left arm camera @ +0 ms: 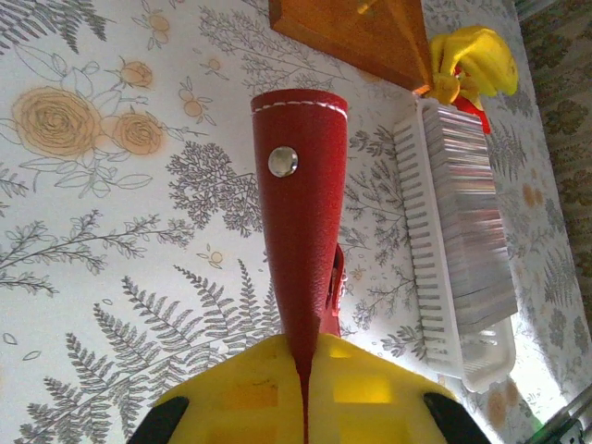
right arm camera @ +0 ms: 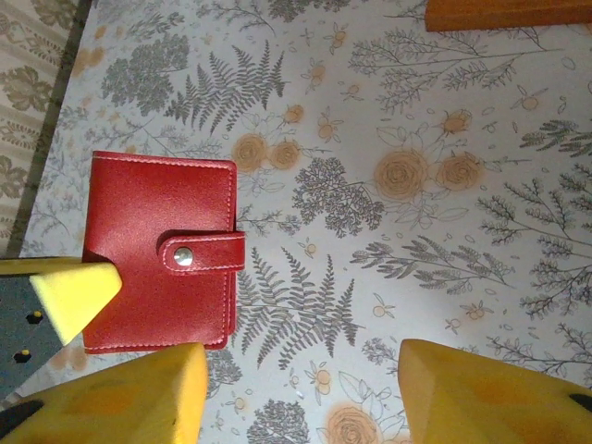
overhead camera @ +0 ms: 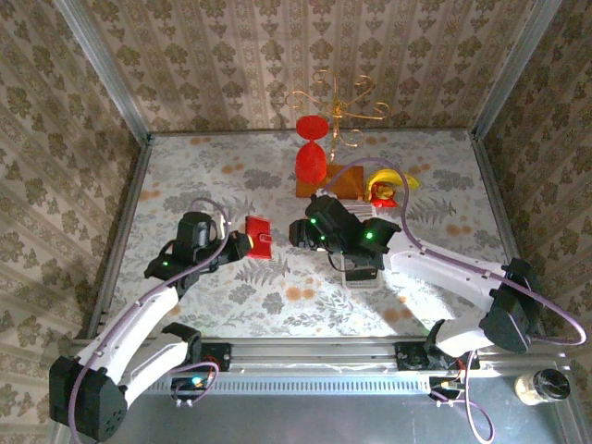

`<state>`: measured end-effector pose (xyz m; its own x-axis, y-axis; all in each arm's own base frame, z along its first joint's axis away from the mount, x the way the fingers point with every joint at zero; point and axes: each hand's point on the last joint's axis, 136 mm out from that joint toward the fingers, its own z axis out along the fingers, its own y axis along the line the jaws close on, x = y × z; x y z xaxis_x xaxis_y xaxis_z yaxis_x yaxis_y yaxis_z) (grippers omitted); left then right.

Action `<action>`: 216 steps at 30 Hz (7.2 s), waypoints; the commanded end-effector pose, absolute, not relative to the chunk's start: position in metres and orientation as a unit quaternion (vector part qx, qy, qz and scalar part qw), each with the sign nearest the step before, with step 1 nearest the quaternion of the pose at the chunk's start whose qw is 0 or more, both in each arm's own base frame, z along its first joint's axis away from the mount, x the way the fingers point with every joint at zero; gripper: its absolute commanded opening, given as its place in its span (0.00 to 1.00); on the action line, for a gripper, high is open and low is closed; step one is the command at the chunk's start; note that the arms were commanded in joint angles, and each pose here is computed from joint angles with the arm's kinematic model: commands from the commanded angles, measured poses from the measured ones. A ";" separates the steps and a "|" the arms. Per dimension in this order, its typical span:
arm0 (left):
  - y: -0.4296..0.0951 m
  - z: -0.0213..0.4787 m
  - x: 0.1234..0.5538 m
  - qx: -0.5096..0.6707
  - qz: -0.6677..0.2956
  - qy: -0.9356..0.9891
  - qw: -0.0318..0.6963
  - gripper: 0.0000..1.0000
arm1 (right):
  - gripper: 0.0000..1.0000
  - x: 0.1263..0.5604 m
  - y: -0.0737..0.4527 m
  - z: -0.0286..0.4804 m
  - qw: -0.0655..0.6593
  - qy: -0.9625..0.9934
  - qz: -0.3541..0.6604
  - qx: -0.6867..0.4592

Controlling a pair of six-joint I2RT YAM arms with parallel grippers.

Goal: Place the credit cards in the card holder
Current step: Open the button on the card holder, then open the card holder at the center of the table.

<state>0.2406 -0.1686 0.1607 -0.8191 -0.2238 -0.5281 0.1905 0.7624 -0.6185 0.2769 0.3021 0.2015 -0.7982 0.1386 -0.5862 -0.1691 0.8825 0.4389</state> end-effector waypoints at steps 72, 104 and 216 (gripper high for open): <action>-0.175 0.199 0.234 0.024 -0.401 0.847 0.347 0.00 | 0.23 0.311 0.328 0.163 0.294 0.943 0.155 0.009; -0.177 0.195 0.231 0.018 -0.421 0.836 0.352 0.00 | 0.45 0.291 0.383 0.202 0.258 0.908 0.331 0.001; -0.189 0.090 0.213 -0.026 -0.323 0.922 0.213 0.83 | 0.00 0.242 0.349 0.129 0.219 0.939 0.265 0.012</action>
